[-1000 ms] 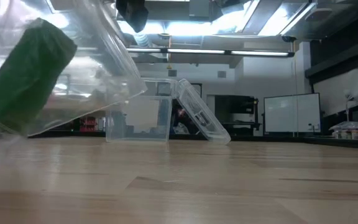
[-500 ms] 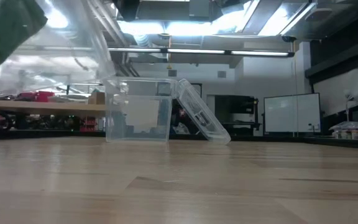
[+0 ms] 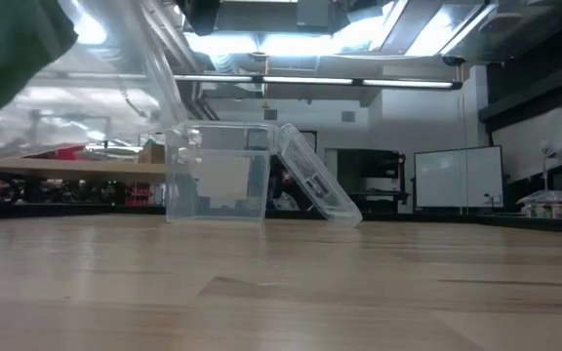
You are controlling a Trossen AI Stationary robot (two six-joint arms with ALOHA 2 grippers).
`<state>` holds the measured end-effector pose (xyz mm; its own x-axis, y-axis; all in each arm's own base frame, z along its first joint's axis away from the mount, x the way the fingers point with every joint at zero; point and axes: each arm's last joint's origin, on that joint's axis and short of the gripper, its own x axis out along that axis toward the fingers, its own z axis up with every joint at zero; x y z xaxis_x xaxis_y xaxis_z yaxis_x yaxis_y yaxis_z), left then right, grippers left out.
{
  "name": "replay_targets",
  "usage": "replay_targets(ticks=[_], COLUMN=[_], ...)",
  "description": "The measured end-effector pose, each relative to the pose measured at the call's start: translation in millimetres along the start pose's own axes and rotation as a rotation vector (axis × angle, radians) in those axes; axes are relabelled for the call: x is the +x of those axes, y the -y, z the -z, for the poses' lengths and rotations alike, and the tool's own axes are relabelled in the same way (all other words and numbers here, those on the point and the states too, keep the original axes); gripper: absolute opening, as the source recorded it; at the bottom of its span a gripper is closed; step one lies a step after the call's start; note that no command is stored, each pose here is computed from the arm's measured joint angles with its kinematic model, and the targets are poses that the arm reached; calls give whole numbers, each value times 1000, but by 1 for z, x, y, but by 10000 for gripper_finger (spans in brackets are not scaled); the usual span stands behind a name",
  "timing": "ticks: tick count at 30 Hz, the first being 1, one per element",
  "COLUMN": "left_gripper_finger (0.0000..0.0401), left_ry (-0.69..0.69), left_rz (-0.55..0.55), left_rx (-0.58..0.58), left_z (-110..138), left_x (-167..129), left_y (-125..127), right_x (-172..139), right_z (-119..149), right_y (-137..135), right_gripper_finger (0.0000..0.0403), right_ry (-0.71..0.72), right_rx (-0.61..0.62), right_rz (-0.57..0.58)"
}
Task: Roll bandage
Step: Close the transparent zip bag
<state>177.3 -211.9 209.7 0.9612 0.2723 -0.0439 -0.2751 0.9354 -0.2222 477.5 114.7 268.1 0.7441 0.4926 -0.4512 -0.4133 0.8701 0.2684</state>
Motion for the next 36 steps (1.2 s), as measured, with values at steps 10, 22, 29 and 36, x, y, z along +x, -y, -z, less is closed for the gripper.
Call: replay_targets(ticks=[10, 22, 29, 36], left_gripper_finger=[1, 0, 0, 0], left_ry=[5, 36, 40, 42], left_rz=[-9, -75, -89, -92], left_rx=[15, 19, 24, 34], left_z=[0, -3, -3, -4], left_x=[0, -1, -1, -1], left_y=[0, -1, -2, -2], right_x=[0, -1, -1, -1], right_z=[1, 2, 3, 3], right_y=[0, 1, 1, 0], right_gripper_finger=[20, 20, 20, 20], right_ry=[-9, -30, -38, -41], right_rx=[3, 11, 14, 14], right_rz=[-5, 6, 6, 0])
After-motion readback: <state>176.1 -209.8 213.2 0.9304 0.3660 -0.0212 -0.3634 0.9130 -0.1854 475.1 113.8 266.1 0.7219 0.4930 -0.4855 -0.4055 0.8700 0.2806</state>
